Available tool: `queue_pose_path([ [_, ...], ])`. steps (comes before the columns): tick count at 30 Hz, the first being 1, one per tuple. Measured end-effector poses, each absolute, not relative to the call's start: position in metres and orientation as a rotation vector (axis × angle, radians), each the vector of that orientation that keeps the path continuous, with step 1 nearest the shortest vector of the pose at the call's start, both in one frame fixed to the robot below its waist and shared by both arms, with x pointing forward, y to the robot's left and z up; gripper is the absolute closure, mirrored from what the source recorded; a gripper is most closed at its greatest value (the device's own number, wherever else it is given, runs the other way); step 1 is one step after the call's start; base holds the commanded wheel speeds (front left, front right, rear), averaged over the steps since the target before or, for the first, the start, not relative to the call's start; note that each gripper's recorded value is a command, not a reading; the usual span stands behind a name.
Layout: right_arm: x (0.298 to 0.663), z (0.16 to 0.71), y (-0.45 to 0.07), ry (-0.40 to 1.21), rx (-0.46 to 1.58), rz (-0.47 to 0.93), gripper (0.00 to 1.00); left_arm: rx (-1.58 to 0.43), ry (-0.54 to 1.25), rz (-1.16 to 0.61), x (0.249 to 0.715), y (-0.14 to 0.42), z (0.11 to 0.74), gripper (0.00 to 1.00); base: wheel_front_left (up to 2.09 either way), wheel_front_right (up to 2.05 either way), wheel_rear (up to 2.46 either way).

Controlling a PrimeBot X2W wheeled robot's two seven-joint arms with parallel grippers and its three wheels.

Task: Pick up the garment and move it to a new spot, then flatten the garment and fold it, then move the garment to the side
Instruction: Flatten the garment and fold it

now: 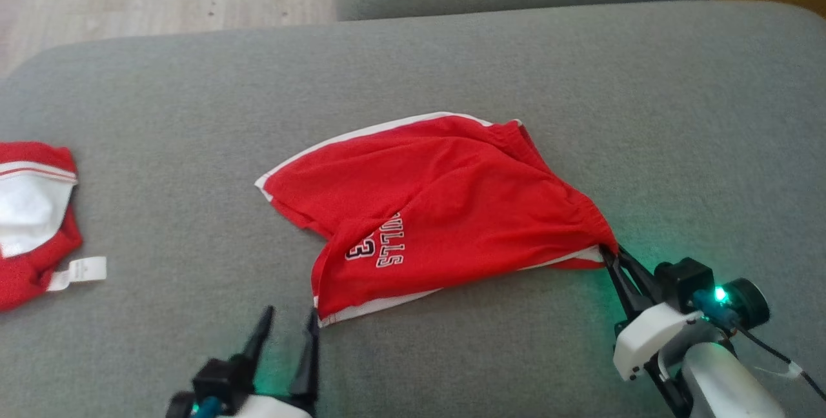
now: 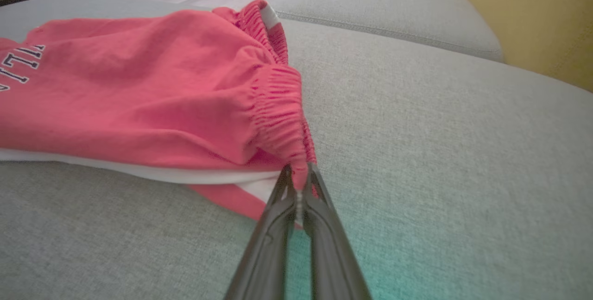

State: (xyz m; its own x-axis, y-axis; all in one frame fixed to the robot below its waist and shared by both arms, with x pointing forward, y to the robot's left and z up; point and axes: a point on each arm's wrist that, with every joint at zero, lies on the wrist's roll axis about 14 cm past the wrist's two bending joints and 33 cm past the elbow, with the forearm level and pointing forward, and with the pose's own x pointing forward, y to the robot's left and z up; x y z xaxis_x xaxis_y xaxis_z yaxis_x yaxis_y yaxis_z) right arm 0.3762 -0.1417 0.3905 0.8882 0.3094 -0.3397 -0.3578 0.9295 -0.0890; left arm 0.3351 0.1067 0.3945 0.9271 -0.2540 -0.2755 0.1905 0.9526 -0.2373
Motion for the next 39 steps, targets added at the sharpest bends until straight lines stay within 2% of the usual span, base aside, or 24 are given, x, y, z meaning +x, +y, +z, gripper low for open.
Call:
queue_pose_path([
  [12,0.379,0.387,-0.151,0.337,-0.131,0.312,1.0,-0.257,0.419,-0.389,0.331,0.055,0.371,0.0,0.0,0.0,0.0],
  [22,0.391,0.39,-0.144,0.323,-0.129,0.328,1.0,-0.256,0.446,-0.412,0.328,0.053,0.365,0.0,0.0,0.0,0.0],
  [24,0.392,0.39,-0.144,0.322,-0.129,0.329,1.0,-0.25,0.447,-0.423,0.327,0.052,0.364,0.11,0.0,0.0,0.0],
  [25,0.392,0.39,-0.144,0.323,-0.129,0.33,1.0,-0.251,0.451,-0.423,0.326,0.053,0.363,0.38,0.0,0.0,0.0],
  [26,0.392,0.39,-0.143,0.323,-0.129,0.331,1.0,-0.247,0.455,-0.426,0.325,0.053,0.362,0.6,0.0,0.0,0.0],
  [27,0.393,0.39,-0.143,0.322,-0.129,0.331,1.0,-0.243,0.46,-0.429,0.324,0.053,0.361,1.0,0.0,0.0,0.0],
  [32,0.4,0.406,-0.143,0.273,-0.103,0.314,1.0,-0.239,0.413,-0.454,0.328,0.049,0.374,1.0,0.0,0.0,0.0],
  [39,0.415,0.477,-0.123,0.055,0.033,0.315,1.0,-0.174,0.104,-0.427,0.372,0.08,0.461,1.0,0.0,0.0,0.0],
])
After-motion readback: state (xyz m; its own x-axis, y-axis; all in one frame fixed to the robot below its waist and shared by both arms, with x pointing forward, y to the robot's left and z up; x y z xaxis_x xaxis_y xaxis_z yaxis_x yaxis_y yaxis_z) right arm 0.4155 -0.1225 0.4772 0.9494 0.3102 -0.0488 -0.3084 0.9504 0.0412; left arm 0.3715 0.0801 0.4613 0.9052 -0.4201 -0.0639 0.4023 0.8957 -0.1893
